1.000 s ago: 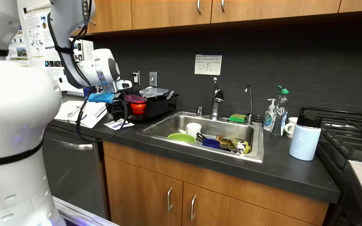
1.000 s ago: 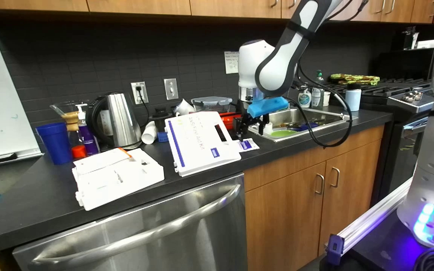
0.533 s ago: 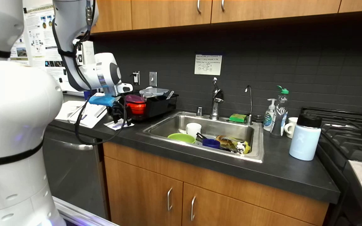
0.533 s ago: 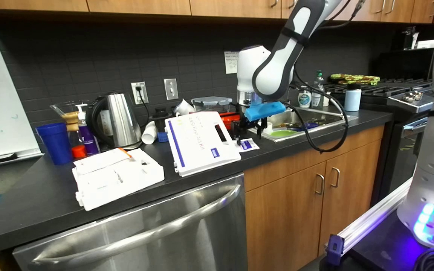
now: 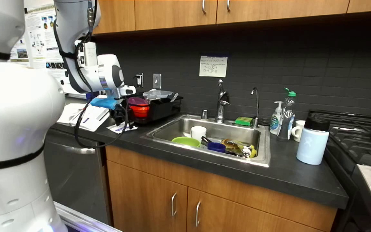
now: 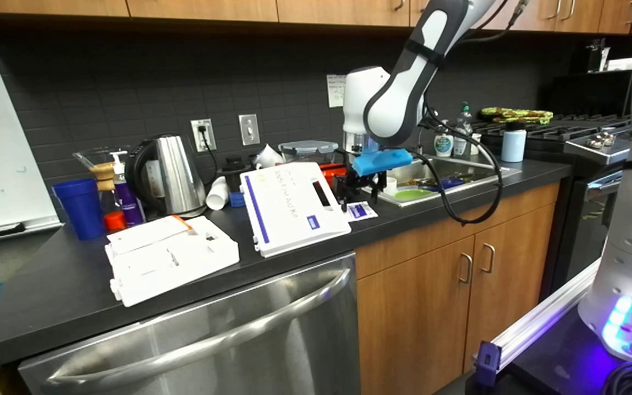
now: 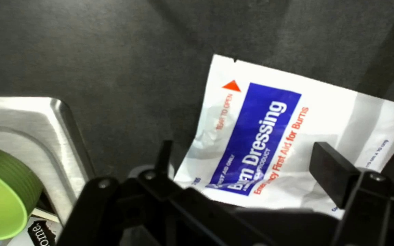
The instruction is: Pick up the white packet on the counter and then put it in the white box on the left
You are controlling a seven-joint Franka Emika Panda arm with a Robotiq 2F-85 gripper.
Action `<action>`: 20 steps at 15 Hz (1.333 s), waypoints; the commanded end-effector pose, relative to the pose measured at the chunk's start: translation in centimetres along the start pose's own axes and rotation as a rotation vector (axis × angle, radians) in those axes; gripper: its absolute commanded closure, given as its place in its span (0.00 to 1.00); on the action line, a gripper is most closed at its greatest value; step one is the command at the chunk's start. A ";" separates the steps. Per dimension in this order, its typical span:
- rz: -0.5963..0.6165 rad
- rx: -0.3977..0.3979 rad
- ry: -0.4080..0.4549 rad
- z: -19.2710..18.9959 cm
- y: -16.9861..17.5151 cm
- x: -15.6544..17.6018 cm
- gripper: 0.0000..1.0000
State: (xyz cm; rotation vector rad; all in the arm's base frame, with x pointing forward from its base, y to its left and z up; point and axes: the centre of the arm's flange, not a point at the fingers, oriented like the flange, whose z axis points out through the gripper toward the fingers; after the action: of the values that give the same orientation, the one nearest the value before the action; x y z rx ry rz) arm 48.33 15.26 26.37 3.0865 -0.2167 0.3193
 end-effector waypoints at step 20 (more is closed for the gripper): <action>-0.014 0.049 0.004 1.1 -0.4 0.8 0.76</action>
State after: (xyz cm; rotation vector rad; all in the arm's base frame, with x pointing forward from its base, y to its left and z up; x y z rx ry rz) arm 49.26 15.70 26.03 3.1254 -0.2017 0.3486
